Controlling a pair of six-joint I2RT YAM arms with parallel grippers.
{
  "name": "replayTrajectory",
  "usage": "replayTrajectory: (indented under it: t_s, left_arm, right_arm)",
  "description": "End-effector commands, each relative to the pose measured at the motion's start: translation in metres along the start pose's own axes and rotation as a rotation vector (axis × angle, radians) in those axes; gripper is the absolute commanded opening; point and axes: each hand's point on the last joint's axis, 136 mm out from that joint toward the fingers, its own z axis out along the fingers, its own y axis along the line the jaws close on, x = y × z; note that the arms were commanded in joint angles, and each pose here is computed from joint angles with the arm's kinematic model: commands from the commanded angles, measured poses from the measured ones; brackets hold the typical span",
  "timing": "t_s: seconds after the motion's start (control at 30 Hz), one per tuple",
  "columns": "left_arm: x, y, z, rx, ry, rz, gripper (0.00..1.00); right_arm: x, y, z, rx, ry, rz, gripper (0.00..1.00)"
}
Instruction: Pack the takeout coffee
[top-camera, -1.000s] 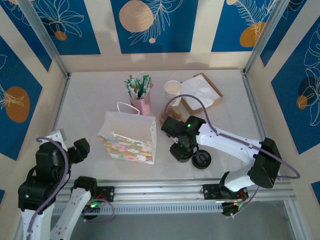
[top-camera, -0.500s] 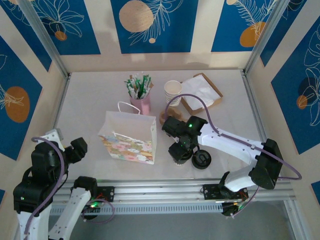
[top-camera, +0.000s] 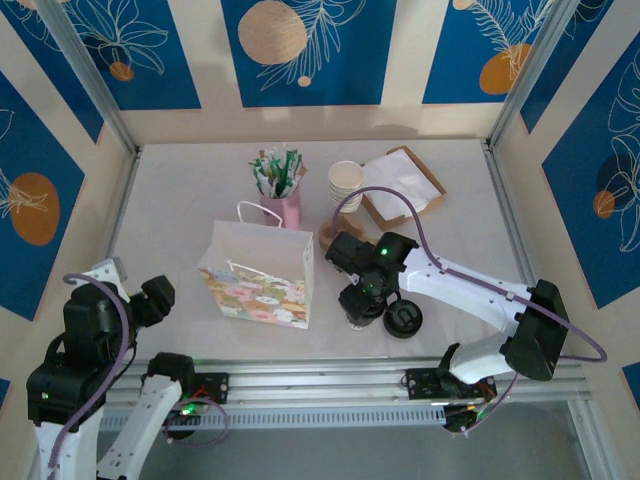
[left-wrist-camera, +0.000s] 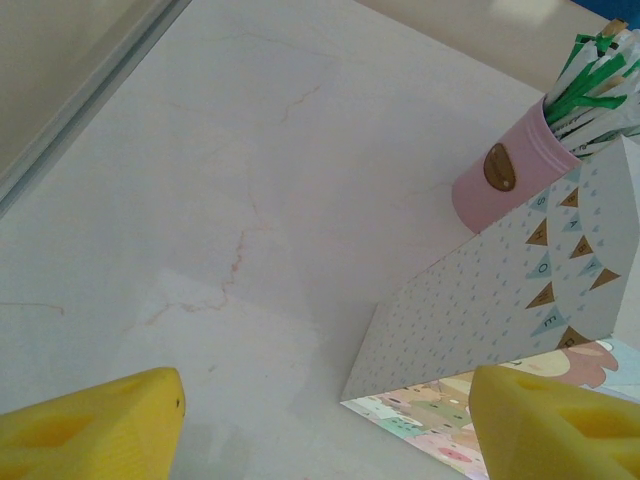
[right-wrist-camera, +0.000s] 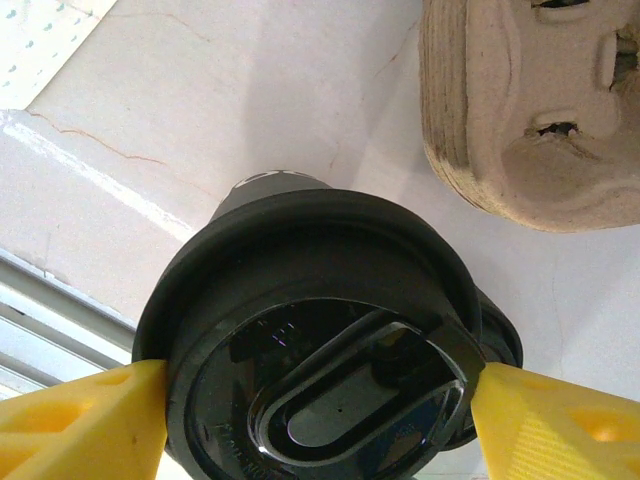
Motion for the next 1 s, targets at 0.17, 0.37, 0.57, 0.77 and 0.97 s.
replayTrajectory:
  t_s: [0.17,0.37,0.57,0.77,0.97]
  left_arm:
    - [0.004,-0.002,0.003,0.008,0.024,-0.016,0.75]
    - [0.006,-0.003,0.004,0.012,0.03,-0.018,0.74]
    - [0.007,-0.003,0.004,0.015,0.034,-0.019,0.74]
    - [0.009,-0.002,0.003,0.017,0.038,-0.023,0.74]
    - [0.01,-0.003,0.004,0.021,0.043,-0.025,0.74]
  right_arm:
    - [0.011,0.011,0.008,-0.054,0.071,0.102,0.76]
    - [0.016,0.012,0.012,-0.008,0.117,0.144,0.76]
    - [0.015,0.009,0.014,0.044,0.145,0.194,0.68]
    - [0.008,0.01,0.008,0.036,0.118,0.262,0.73]
    - [0.003,0.007,0.006,0.04,0.102,0.329,0.67]
